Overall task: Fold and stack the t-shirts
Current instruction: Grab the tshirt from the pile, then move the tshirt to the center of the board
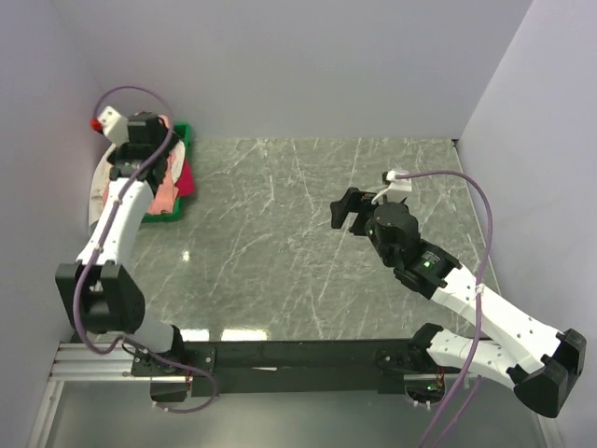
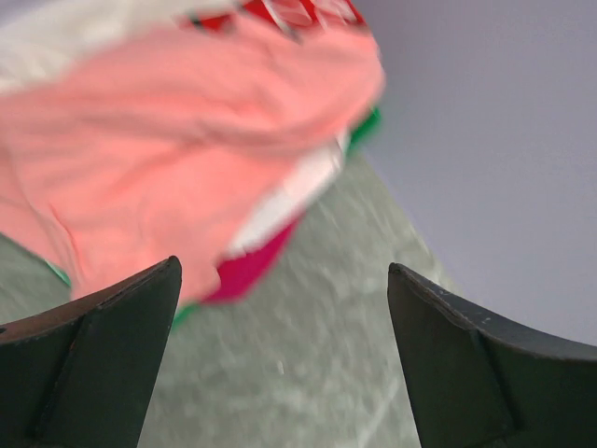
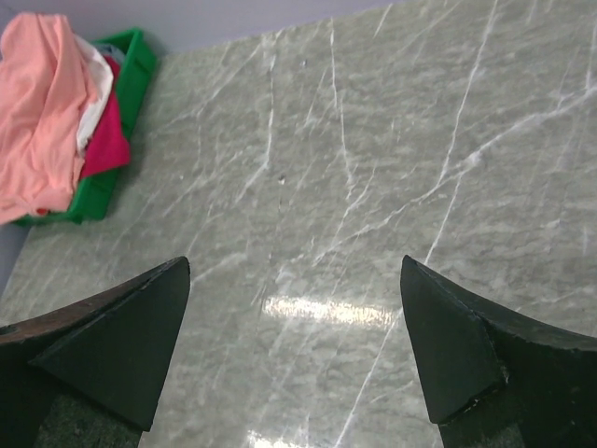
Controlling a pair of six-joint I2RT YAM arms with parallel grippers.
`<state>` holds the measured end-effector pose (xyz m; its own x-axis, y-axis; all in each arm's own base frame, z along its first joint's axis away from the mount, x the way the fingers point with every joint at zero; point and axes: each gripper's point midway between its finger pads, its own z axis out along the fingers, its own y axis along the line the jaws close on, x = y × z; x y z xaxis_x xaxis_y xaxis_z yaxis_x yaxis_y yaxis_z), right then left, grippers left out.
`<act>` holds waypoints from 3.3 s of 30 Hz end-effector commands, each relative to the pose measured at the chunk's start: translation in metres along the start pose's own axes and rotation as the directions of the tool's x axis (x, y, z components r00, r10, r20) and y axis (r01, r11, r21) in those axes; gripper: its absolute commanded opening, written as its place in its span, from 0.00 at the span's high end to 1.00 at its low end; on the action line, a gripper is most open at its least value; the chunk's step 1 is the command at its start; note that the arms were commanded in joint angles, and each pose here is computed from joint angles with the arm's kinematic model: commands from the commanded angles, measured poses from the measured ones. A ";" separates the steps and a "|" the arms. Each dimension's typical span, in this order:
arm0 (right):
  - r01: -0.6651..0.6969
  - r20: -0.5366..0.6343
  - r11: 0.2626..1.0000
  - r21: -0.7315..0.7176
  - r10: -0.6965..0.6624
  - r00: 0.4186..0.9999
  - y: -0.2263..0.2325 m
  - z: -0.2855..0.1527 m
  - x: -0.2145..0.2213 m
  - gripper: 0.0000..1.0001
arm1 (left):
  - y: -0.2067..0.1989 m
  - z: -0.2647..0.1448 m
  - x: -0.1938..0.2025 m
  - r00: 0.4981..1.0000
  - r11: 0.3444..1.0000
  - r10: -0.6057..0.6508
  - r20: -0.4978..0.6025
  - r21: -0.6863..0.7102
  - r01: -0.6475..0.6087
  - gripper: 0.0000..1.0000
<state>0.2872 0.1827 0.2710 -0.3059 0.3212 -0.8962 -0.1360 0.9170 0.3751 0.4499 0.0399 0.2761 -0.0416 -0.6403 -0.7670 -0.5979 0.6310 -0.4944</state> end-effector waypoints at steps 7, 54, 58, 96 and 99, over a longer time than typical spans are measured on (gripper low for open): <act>0.010 -0.030 0.998 -0.063 -0.011 0.999 0.012 0.002 0.007 0.00 | 0.060 0.117 -0.040 0.998 0.969 -0.010 0.057 -0.247 0.023 0.08; -0.017 0.110 0.999 -0.030 0.020 0.994 0.003 -0.029 -0.051 0.00 | -0.236 -0.239 -0.037 0.998 0.630 0.047 -0.035 0.777 -0.002 0.99; -0.017 0.126 1.000 0.007 0.015 0.992 -0.007 -0.031 -0.050 0.00 | -0.224 -0.194 0.022 0.987 0.710 0.091 -0.133 0.703 0.029 0.99; -0.091 -0.363 0.939 0.331 0.215 0.907 -0.104 0.042 0.172 0.12 | 0.003 -0.132 0.306 0.728 0.944 0.251 -0.638 0.327 -0.039 0.39; -0.085 -0.355 0.932 0.352 0.217 0.909 -0.109 0.046 0.177 0.12 | 0.007 -0.147 0.321 0.707 0.938 0.285 -0.648 0.340 -0.067 0.38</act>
<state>0.2805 0.1512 0.0601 -0.6853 0.3677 -0.6286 0.1991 0.9249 0.3240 0.3225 -0.2111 0.0750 -0.7186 -0.5585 -0.4144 -0.3180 0.7938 -0.5184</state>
